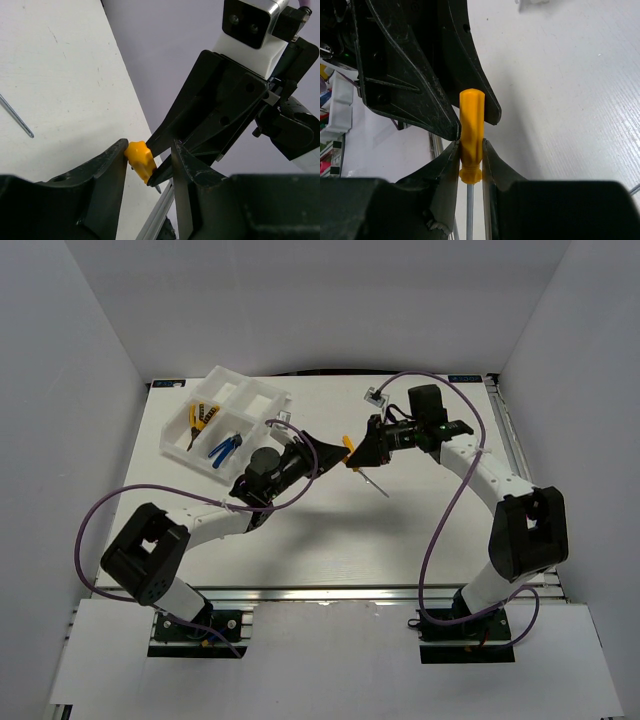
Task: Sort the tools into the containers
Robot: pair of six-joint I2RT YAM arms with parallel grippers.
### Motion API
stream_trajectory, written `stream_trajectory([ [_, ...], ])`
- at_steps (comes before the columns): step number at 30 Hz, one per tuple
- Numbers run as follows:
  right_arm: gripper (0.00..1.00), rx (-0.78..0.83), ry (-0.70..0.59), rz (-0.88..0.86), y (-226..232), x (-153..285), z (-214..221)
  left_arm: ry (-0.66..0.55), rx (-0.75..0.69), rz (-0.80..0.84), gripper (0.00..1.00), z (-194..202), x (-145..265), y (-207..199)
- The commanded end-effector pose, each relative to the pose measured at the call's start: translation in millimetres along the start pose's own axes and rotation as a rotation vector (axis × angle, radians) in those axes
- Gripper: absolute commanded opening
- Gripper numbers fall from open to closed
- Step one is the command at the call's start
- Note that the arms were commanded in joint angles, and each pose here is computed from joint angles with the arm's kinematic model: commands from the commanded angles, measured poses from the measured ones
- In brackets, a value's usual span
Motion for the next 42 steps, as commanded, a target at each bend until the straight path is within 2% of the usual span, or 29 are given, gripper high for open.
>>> stream_trajectory([
  [1,0.0,0.06,-0.035,0.021,-6.7,-2.0,-19.9,-0.004,-0.009,0.041,0.48,-3.7,-5.3,-15.6],
  [6,0.0,0.062,-0.036,0.026,-7.9,-2.2,-19.9,0.004,-0.006,0.036,0.42,-2.5,-7.5,-14.2],
  [10,0.03,0.064,-0.036,0.026,-7.4,-2.4,-19.5,0.018,-0.003,0.049,0.23,-1.5,-10.4,-17.2],
  [13,0.23,0.061,-0.034,0.038,-8.8,-2.1,-18.3,0.028,-0.001,0.049,0.09,0.1,-11.5,-16.7],
  [15,0.32,0.061,-0.034,0.041,-8.5,-1.7,-18.2,0.025,-0.007,0.04,0.02,-0.5,-11.3,-15.5],
  [20,0.53,0.092,-0.021,0.06,-8.6,2.1,-15.7,0.035,-0.09,-0.098,0.0,-9.4,-9.7,1.8],
  [24,0.63,0.143,-0.005,0.077,-7.7,8.4,-13.1,0.01,-0.218,-0.247,0.0,-49.7,-6.4,17.3],
  [30,0.66,0.252,-0.024,0.158,-8.2,32.0,-24.3,-0.024,-0.386,-0.559,0.0,-129.2,18.6,52.2],
  [32,0.66,0.303,-0.019,0.186,-7.7,39.5,-24.9,-0.081,-0.468,-0.655,0.0,-169.8,19.1,53.8],
  [36,0.66,0.385,-0.015,0.223,-4.7,47.7,-16.4,-0.173,-0.545,-0.803,0.0,-235.2,26.1,65.1],
  [42,0.64,0.409,-0.01,0.222,6.7,52.0,3.9,-0.347,-0.63,-0.889,0.0,-312.6,22.1,72.8],
])
Point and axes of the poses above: each gripper's point midway between its finger pads, its own x axis back along the fingers, its own y axis along the line the jaws close on, z = x × y, the point moved 2 cm from there along x, back along the fingers, and after that the axes turned 5 degrees about x, right-handed, at the moved point
